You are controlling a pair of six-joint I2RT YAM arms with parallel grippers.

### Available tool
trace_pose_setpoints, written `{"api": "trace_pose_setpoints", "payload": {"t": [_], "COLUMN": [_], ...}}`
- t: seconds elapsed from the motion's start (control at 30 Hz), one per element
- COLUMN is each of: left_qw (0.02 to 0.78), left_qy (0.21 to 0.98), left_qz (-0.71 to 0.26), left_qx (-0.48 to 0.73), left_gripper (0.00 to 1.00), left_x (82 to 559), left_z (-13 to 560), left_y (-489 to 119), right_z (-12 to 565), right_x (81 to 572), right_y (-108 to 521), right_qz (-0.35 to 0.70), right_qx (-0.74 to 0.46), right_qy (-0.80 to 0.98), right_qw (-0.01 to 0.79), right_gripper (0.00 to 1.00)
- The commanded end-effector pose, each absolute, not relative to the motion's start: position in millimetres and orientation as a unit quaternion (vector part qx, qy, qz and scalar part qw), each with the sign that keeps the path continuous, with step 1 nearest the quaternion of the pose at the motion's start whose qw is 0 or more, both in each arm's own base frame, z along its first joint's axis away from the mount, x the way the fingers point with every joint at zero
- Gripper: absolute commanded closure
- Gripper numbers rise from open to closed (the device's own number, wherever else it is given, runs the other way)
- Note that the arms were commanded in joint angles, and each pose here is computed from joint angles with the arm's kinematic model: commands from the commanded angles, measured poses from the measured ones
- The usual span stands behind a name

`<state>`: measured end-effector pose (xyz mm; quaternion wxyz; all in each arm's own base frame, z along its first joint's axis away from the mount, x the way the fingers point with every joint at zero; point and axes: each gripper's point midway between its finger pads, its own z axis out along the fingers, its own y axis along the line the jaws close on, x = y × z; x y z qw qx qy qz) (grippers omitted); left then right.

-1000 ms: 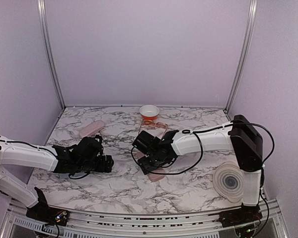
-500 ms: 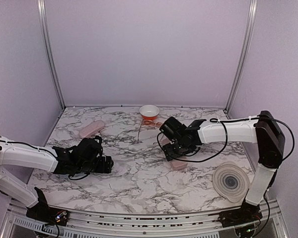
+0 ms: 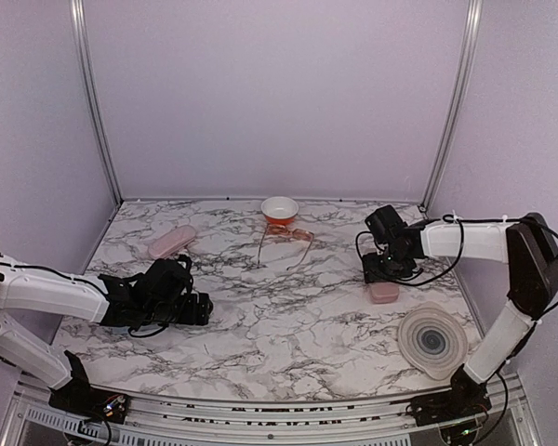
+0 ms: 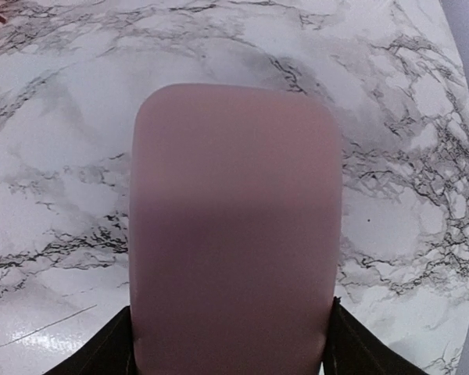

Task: Organize the sunglasses
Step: Move the case with the sunglasses to the corner of the board, then pick up the sunglasses case from the corner of the board.

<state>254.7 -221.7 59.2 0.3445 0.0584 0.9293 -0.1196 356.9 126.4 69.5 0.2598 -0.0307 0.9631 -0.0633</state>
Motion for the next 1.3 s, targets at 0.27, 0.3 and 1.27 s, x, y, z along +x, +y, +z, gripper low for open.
{"api": "trace_pose_setpoints", "payload": {"t": [0.27,0.3,1.27], "left_qw": [0.334,0.334,0.364], "left_qy": [0.933,0.934,0.928], "left_qz": [-0.111,-0.11,-0.04], "left_qx": [0.069,0.07,-0.062], "left_gripper": [0.1,0.1,0.14], "left_x": [260.3,260.2,343.4], "left_z": [55.3,55.6,151.4], "left_y": [-228.1,-227.9,-112.4], "right_z": [65.5,66.6,130.8], "right_x": [367.1,367.7,365.9], "right_y": [109.3,109.3,196.9], "right_qz": [-0.048,-0.047,0.085], "right_qx": [-0.006,-0.004,-0.073], "right_qy": [0.956,0.956,0.898], "right_qw": [0.288,0.29,0.424], "right_gripper": [0.12,0.11,0.07]}}
